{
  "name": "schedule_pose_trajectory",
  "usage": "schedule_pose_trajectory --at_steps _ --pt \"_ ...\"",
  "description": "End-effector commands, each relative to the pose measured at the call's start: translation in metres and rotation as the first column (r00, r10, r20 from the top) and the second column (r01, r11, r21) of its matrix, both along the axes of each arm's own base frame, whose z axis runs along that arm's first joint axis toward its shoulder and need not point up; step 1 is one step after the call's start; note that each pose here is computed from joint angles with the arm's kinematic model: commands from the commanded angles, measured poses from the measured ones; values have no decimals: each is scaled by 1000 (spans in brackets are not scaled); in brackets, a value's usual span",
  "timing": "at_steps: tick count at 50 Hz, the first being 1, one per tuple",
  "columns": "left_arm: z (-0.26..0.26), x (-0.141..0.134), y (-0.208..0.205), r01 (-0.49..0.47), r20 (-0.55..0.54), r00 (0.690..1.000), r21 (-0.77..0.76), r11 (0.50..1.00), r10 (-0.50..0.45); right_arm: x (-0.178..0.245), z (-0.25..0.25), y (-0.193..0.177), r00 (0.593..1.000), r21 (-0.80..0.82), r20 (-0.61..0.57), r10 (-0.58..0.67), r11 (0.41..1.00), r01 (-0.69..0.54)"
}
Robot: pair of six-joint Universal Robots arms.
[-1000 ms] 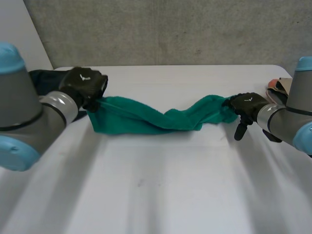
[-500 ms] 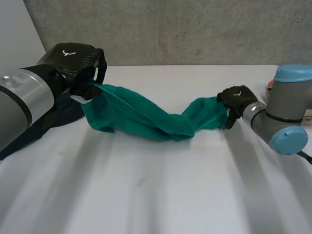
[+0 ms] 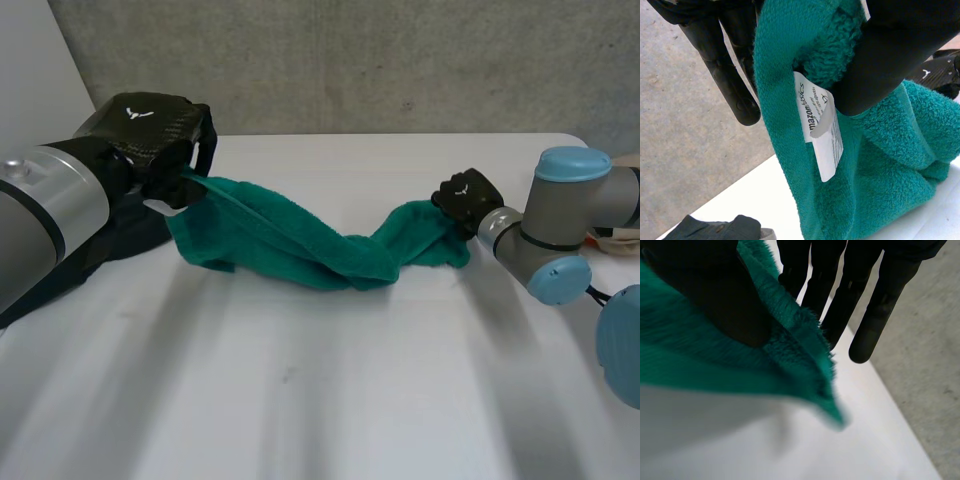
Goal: Fold the laundry.
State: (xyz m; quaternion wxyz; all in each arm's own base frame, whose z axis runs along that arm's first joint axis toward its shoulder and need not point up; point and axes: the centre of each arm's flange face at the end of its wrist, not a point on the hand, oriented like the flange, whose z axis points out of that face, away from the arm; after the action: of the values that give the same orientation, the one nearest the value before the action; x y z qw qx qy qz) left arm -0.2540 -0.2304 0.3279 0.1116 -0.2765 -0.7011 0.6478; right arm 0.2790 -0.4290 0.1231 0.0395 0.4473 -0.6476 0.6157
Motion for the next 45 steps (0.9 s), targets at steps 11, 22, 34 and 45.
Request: schedule_pose_trajectory --at_steps 11,22,34,45 --pt "44 56 -23 -223 -50 975 -128 966 218 -81 204 46 996 -195 28 -85 977 89" --pt "56 73 -19 -241 -62 970 -133 961 235 -106 263 99 990 -162 67 -125 978 134" --pt "-15 50 -76 -169 42 985 0 986 169 -81 179 73 993 9 -91 -79 997 80" --pt "32 16 -191 -211 -132 977 -542 814 166 -40 226 -29 966 -645 225 -126 724 245"
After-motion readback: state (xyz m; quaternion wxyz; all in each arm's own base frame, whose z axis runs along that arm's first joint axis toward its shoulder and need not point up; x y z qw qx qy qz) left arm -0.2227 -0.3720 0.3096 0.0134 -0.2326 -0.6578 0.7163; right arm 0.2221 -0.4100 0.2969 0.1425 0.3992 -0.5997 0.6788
